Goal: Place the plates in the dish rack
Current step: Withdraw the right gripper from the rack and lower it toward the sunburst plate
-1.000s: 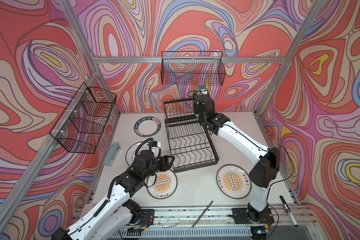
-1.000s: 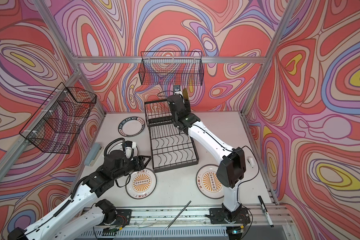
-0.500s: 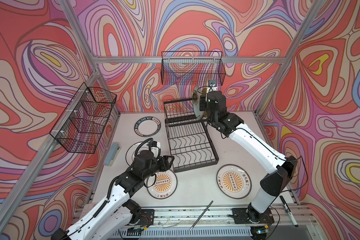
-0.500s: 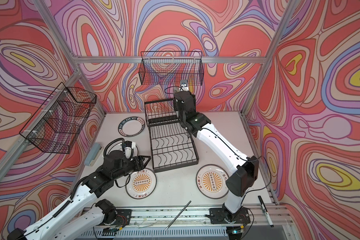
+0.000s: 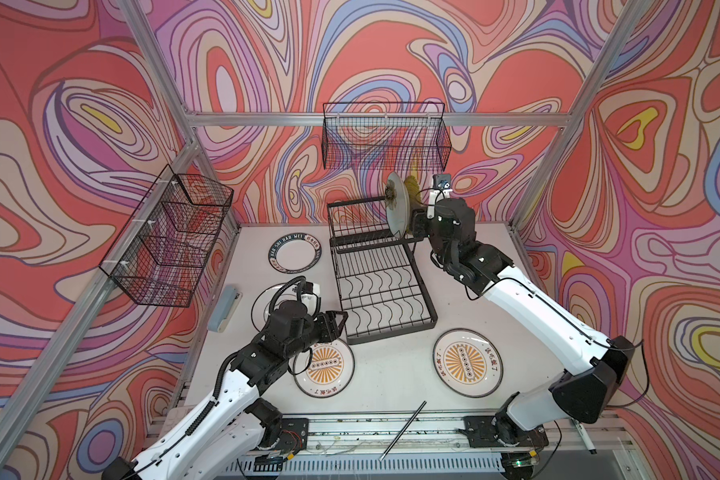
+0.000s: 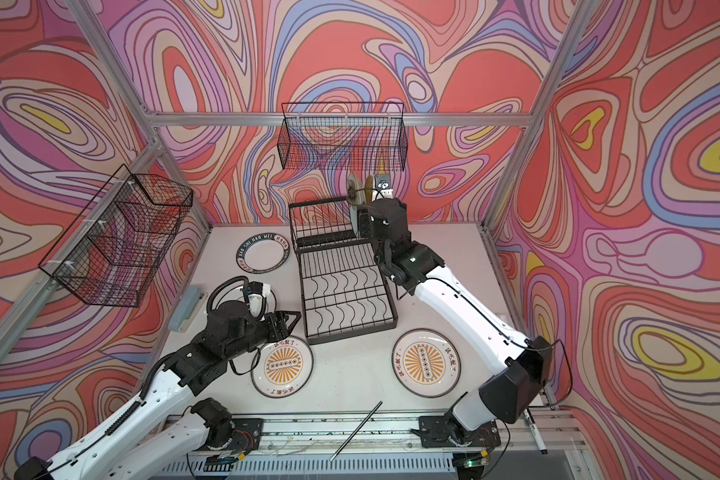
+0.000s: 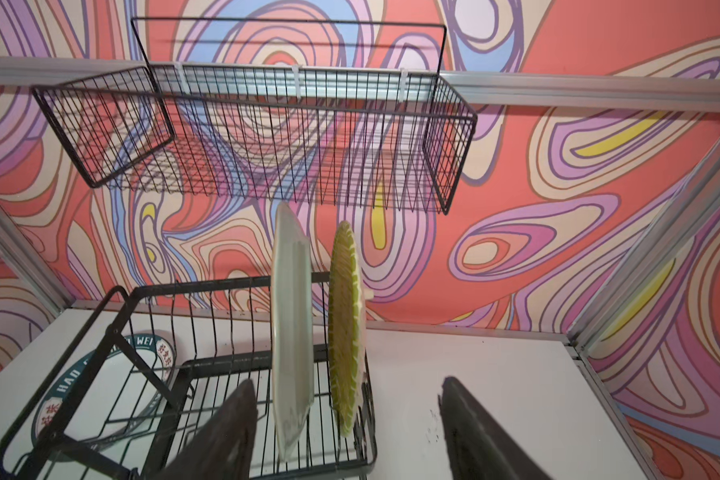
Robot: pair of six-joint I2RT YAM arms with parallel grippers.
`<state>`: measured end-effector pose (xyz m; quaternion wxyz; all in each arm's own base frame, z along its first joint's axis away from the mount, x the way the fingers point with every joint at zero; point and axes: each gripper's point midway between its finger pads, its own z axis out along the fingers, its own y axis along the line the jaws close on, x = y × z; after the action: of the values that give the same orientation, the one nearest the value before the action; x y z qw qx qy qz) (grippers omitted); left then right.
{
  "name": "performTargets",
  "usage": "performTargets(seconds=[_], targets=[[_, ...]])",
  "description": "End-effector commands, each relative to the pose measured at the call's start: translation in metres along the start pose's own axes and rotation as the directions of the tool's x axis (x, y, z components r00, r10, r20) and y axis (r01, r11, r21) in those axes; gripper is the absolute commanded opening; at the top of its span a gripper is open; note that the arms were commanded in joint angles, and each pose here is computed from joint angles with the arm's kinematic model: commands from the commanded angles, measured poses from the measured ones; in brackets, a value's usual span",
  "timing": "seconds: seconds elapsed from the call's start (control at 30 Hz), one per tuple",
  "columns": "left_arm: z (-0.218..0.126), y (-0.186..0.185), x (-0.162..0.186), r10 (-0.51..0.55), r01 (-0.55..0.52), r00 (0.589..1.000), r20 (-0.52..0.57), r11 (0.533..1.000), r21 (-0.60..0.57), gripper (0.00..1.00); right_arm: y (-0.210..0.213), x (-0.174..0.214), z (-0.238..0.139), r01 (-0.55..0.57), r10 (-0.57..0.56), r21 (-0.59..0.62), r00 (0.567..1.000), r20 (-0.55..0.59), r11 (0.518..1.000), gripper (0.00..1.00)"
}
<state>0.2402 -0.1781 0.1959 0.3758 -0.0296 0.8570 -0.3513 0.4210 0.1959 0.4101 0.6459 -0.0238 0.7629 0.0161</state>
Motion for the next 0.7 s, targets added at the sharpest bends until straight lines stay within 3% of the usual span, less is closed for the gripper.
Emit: performTargets(seconds=[0.0, 0.33, 0.67], targets=[[-0.001, -0.002, -0.005, 0.006, -0.006, 1.0, 0.01, 1.0, -0.008, 0.56, -0.009, 0.002, -0.011, -0.03, 0.03, 0.009, 0.999, 0.014, 1.0, 0.73], [0.005, -0.002, -0.004, 0.011, -0.011, 1.0, -0.001, 1.0, -0.012, 0.56, -0.036, 0.053, -0.034, -0.04, 0.043, 0.051, 0.998, -0.047, 0.998, 0.77], [0.014, -0.004, -0.002, 0.008, -0.008, 1.0, -0.024, 1.0, 0.0, 0.56, -0.056, 0.123, -0.048, -0.097, 0.113, 0.093, 0.976, -0.186, 0.991, 0.79]])
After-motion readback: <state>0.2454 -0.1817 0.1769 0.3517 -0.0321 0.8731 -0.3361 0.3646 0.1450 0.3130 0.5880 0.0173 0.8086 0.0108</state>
